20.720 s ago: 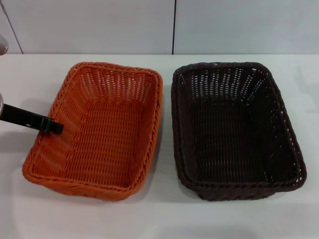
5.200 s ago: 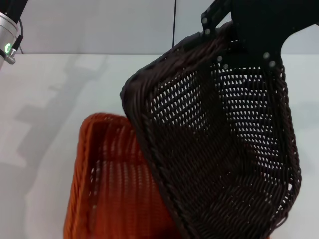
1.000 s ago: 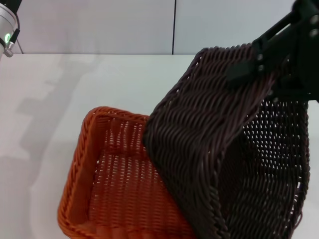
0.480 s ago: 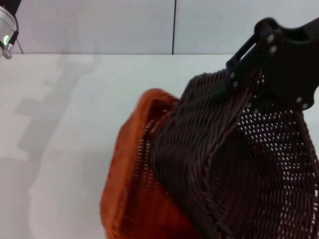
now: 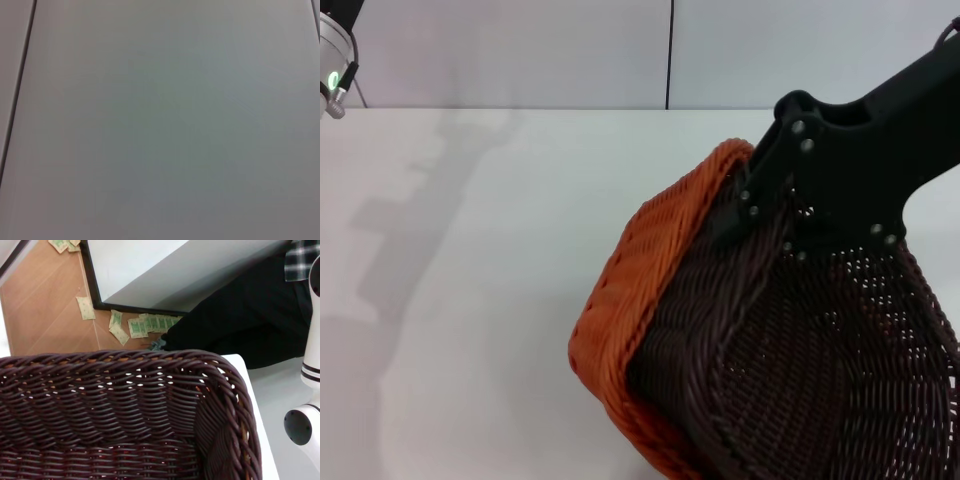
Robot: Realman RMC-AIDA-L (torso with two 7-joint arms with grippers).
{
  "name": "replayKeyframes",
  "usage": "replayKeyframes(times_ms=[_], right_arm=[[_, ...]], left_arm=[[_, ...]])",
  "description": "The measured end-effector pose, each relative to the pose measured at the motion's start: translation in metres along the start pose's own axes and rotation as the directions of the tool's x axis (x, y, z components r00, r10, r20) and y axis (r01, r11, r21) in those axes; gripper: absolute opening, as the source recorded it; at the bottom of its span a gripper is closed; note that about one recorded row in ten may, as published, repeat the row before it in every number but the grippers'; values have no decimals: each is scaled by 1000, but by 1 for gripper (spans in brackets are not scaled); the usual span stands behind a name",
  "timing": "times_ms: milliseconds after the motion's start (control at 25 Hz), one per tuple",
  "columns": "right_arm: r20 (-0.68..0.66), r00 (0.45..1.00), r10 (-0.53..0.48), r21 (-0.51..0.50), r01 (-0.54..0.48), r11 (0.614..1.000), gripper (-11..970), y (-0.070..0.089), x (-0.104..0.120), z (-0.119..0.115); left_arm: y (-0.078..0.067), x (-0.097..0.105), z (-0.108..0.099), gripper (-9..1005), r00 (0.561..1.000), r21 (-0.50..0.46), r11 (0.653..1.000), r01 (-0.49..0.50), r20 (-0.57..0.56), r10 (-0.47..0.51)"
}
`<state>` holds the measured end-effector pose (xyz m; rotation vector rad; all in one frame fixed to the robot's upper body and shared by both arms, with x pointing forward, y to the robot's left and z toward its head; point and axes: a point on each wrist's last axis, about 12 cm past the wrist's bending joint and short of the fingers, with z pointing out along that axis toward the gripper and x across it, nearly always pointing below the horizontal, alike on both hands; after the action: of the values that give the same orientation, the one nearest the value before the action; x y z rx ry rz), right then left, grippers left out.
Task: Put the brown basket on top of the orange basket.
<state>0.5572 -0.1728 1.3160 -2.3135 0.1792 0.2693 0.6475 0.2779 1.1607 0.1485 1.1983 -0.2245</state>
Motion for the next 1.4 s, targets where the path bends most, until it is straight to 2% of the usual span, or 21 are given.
replayKeyframes(times_ms=[320, 560, 680, 840, 1040, 1160, 1240, 1280, 1360, 1400], right_arm=[[-30, 999, 39, 18, -38, 999, 196, -6, 4, 10], [-70, 992, 102, 82, -96, 992, 198, -12, 10, 16], [-81, 990, 117, 118, -107, 987, 303, -13, 13, 14], [-79, 989, 126, 189, -109, 976, 422, -14, 16, 5], [-81, 985, 151, 372, -111, 922, 493, -12, 23, -16], [-80, 977, 198, 519, -129, 845, 536, -1, 32, -32], [-60, 967, 247, 626, -156, 764, 564, 12, 41, -42], [-37, 959, 280, 693, -177, 699, 564, 23, 47, -48], [25, 942, 334, 822, -210, 530, 564, 48, 58, -57], [50, 936, 349, 881, -206, 427, 564, 64, 63, -59]], left_arm=[[0, 0, 0, 819, 1000, 2, 1000, -4, -3, 4], [2, 0, -1, 819, 1000, 1, 1000, -8, -5, 8], [2, 1, -3, 819, 1000, 4, 1000, -18, -6, 19], [2, 2, -4, 681, 1000, 5, 1000, -22, -8, 23], [3, 2, -5, 571, 1000, 4, 1000, -23, -9, 23], [6, 2, -8, 571, 1000, -5, 1000, -26, -9, 26], [8, 2, -11, 571, 1000, -12, 1000, -27, -8, 27], [9, 2, -14, 571, 1000, -17, 1000, -27, -6, 26], [15, 1, -24, 571, 999, -27, 999, -27, 16, 27], [16, 2, -28, 571, 999, -31, 999, -26, 20, 26]])
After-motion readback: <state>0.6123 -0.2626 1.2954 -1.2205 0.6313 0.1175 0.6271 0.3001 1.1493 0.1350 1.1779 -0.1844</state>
